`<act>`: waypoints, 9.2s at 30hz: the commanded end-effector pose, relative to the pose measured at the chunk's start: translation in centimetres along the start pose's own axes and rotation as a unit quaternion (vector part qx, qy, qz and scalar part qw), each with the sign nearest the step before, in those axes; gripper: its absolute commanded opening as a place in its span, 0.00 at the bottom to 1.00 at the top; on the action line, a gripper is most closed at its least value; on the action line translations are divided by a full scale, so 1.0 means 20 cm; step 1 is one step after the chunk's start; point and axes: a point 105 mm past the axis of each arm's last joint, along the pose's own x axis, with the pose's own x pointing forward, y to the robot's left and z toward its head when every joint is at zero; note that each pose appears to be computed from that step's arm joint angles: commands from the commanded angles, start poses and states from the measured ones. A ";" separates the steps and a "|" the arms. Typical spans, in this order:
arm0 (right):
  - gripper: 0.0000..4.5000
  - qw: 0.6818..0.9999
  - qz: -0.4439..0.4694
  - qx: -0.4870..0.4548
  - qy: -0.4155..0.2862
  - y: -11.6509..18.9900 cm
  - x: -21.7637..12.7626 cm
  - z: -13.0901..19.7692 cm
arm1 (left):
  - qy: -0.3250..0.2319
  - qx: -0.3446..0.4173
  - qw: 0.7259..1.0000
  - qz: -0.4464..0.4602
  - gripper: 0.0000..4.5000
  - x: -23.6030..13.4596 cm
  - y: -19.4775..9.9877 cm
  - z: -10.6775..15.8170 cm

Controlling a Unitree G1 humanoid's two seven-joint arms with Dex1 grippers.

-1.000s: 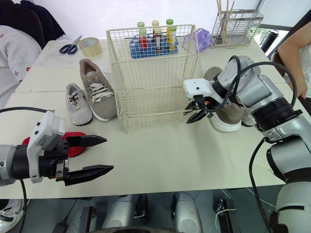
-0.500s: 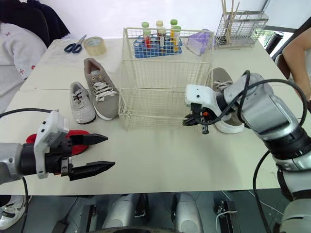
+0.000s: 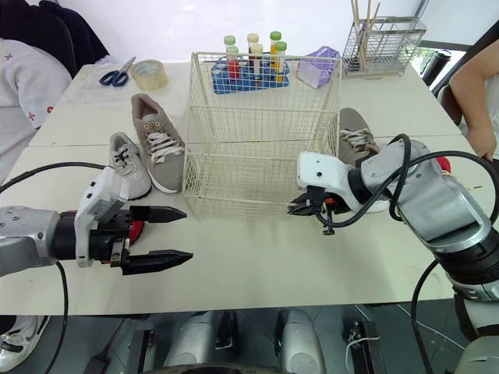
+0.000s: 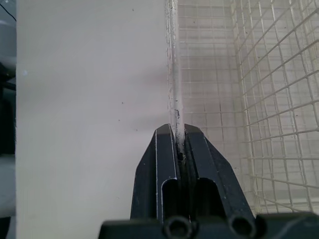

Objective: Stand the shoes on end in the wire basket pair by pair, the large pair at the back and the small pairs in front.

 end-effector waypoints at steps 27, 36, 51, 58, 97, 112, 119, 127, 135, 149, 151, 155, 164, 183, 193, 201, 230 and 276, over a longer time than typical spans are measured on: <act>0.99 0.874 -0.351 0.263 -0.209 -0.14 -0.70 -0.22 | -0.192 -0.067 0.978 -0.054 1.00 0.24 -0.13 0.15; 0.99 0.800 -0.439 0.363 -0.191 0.18 -0.62 -0.50 | -0.229 -0.109 0.967 -0.001 1.00 0.35 -0.25 0.01; 0.99 0.761 -0.427 0.438 -0.215 0.11 -0.38 -0.64 | -0.213 -0.103 0.971 0.041 1.00 0.43 -0.24 -0.08; 0.99 0.749 -0.464 0.423 -0.211 0.03 -0.32 -0.68 | -0.224 -0.109 0.967 0.060 1.00 0.47 -0.24 -0.07; 0.14 0.780 -0.447 0.374 -0.226 -0.31 -0.06 -0.88 | -0.180 -0.100 0.974 0.098 1.00 0.44 -0.14 -0.21; 0.05 0.720 -0.582 0.218 -0.310 -0.56 -0.63 -0.51 | -0.160 -0.099 0.980 0.071 1.00 0.35 -0.12 -0.20; 0.05 0.691 -0.632 0.091 -0.339 -0.65 -0.99 -0.20 | -0.145 -0.094 0.984 0.053 1.00 0.33 -0.07 -0.17; 0.05 0.698 -0.555 -0.079 -0.446 -0.70 -1.27 0.41 | -0.134 -0.102 0.984 0.060 1.00 0.27 -0.07 -0.17; 0.05 0.834 -0.205 -0.248 -0.448 -0.50 -0.95 0.86 | -0.128 -0.129 0.974 0.138 1.00 0.13 -0.08 -0.23; 0.05 0.863 -0.039 -0.317 -0.392 -0.37 -0.80 0.89 | -0.205 -0.290 0.878 0.322 1.00 -0.79 -0.30 -0.40; 0.05 0.862 -0.028 -0.316 -0.396 -0.36 -0.79 0.88 | -0.209 -0.258 0.877 0.347 1.00 -0.92 -0.29 -0.34; 0.05 0.864 0.007 -0.309 -0.398 -0.30 -0.78 0.84 | -0.219 -0.191 0.888 0.356 1.00 -1.07 -0.24 -0.15; 0.05 0.874 0.052 -0.346 -0.339 -0.16 -0.75 0.82 | -0.222 -0.047 0.955 0.190 1.00 -0.97 -0.02 0.43; 0.05 0.869 0.043 -0.404 -0.282 -0.05 -0.81 0.87 | -0.152 -0.097 0.974 -0.135 1.00 -0.34 0.15 0.37; 0.05 0.862 0.034 -0.416 -0.287 -0.04 -0.83 0.88 | -0.125 -0.108 0.959 -0.229 1.00 -0.23 0.05 0.37; 0.05 0.868 0.030 -0.402 -0.291 -0.05 -0.84 0.86 | -0.149 -0.109 0.952 -0.244 0.34 -0.23 0.00 0.41; 1.00 0.784 -0.011 0.211 -0.584 -0.28 -0.59 0.40 | -0.491 -0.098 0.861 -0.090 0.25 0.05 0.12 0.59; 0.35 0.781 -0.034 0.085 -0.618 -0.41 -0.70 0.60 | -0.451 -0.068 0.889 0.039 0.99 0.11 0.12 0.50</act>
